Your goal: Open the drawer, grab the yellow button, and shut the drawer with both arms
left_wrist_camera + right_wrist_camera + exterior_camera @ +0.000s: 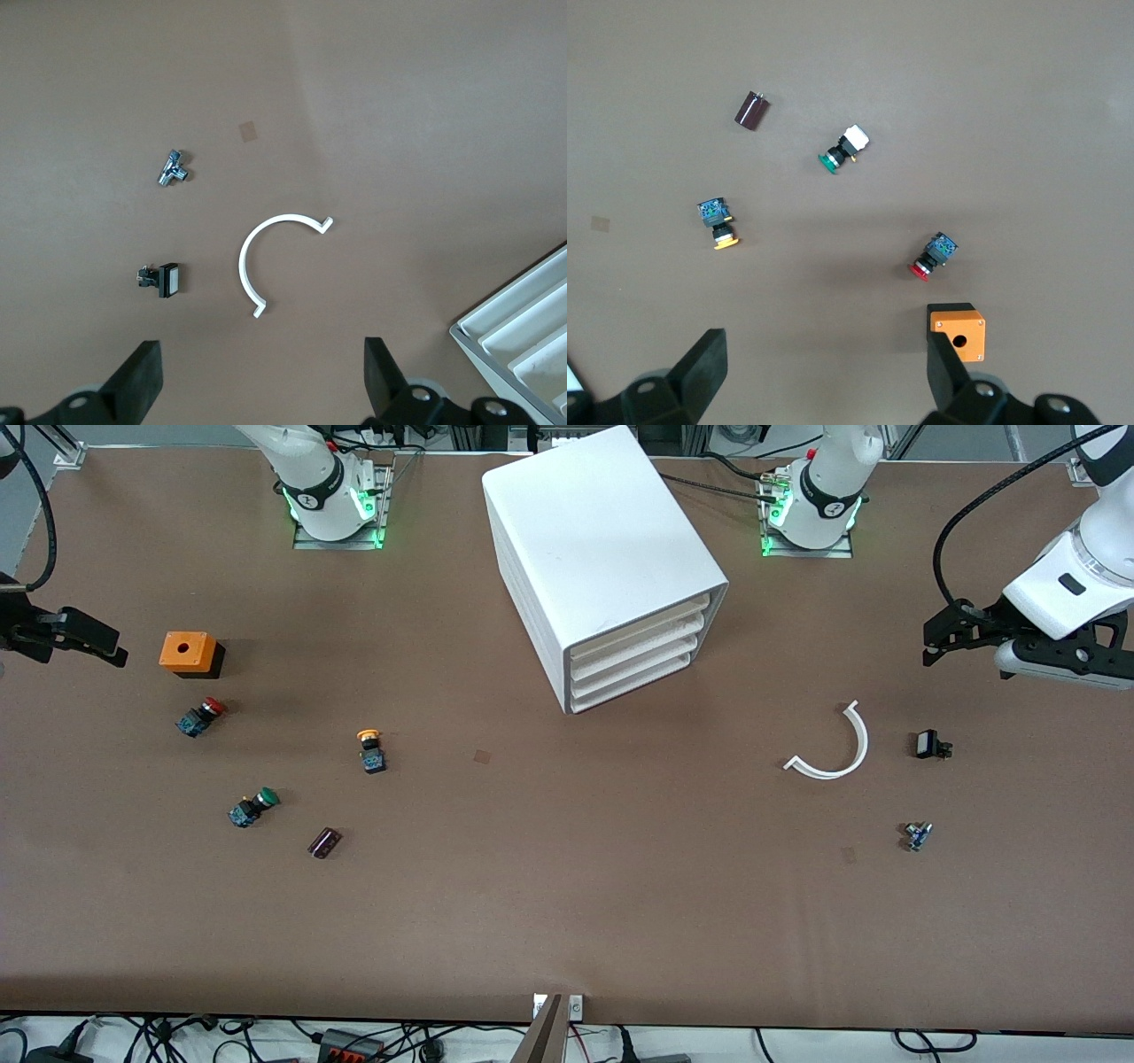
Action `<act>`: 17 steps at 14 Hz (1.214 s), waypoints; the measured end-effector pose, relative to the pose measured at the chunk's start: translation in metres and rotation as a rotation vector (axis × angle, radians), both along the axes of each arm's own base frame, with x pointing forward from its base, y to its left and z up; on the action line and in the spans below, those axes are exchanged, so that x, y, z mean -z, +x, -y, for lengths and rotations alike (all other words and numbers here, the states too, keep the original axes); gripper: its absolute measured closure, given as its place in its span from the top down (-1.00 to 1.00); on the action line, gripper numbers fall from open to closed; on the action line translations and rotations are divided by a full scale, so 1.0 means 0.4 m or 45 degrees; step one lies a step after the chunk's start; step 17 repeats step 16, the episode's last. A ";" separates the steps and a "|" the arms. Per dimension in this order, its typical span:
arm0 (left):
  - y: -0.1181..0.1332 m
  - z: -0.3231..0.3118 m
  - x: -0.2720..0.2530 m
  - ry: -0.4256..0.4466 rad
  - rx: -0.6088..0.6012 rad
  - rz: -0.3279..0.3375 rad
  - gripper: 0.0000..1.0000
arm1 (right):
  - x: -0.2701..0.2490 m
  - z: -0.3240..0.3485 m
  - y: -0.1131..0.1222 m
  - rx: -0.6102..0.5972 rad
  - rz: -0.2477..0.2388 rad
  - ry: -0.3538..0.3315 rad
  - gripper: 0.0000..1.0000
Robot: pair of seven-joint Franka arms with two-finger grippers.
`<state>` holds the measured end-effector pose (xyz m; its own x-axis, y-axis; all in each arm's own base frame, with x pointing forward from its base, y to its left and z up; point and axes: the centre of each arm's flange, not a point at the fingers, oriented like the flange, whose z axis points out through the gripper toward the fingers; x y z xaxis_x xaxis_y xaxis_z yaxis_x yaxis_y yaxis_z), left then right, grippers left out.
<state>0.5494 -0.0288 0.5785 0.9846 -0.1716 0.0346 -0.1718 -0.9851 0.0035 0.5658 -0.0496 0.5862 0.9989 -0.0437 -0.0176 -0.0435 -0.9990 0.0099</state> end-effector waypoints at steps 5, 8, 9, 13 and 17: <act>0.000 0.003 0.000 0.000 0.003 0.000 1.00 | 0.003 -0.003 0.000 -0.003 -0.003 -0.001 1.00; 0.000 0.007 0.000 0.000 0.007 0.000 1.00 | 0.008 -0.003 -0.001 -0.004 -0.008 0.000 1.00; 0.000 0.008 0.000 0.000 0.007 0.000 1.00 | 0.009 -0.003 -0.001 -0.004 -0.009 0.000 1.00; -0.001 0.009 0.000 0.000 0.009 0.000 1.00 | 0.011 -0.004 0.000 -0.005 -0.010 0.000 1.00; -0.001 0.010 0.000 0.000 0.009 0.000 1.00 | 0.011 -0.004 0.000 -0.005 -0.009 -0.001 1.00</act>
